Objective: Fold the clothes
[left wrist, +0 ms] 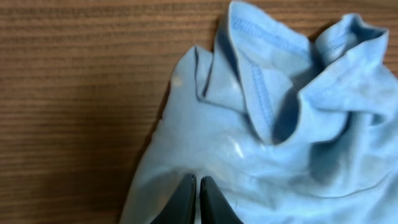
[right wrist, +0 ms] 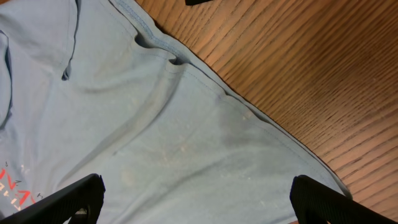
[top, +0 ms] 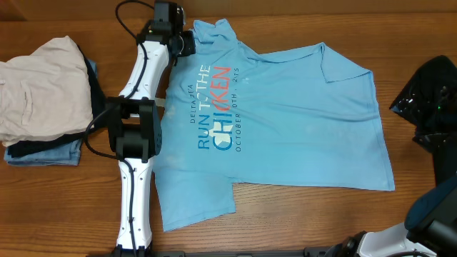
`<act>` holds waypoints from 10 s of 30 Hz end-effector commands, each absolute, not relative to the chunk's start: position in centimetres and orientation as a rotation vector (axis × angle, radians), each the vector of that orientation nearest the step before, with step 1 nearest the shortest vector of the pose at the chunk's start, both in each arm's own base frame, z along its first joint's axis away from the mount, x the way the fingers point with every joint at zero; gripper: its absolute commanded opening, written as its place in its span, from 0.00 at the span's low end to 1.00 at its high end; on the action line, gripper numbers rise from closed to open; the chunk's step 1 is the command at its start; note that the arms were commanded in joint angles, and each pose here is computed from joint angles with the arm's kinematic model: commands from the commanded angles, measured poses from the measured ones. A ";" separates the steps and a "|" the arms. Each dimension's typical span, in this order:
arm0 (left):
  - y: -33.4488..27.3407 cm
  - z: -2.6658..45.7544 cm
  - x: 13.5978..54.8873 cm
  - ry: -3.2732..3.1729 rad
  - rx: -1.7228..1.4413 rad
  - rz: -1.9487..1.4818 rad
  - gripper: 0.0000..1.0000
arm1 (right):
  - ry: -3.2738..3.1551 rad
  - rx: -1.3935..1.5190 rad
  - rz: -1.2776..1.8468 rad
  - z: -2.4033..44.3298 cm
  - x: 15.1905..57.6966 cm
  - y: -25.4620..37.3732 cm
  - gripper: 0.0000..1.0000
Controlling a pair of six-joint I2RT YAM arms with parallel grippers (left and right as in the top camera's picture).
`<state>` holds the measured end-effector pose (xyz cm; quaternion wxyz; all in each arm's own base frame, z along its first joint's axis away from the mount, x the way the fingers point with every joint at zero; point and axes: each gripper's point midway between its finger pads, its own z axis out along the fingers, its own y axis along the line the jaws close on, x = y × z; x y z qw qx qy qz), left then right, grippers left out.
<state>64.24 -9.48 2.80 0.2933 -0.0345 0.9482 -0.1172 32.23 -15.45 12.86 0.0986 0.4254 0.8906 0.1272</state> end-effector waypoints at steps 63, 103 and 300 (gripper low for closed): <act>-2.8 31.7 52.2 2.307 -0.476 -0.162 1.00 | 2.482 1.123 0.366 15.1 36.2 -17.2 1.00; -2.8 31.7 52.2 2.307 -0.476 -0.161 1.00 | 2.529 0.857 0.402 3.8 50.7 -2.0 0.59; -12.6 18.8 41.5 2.978 -0.089 -0.135 0.85 | 2.750 0.959 0.191 0.6 32.9 -9.7 0.04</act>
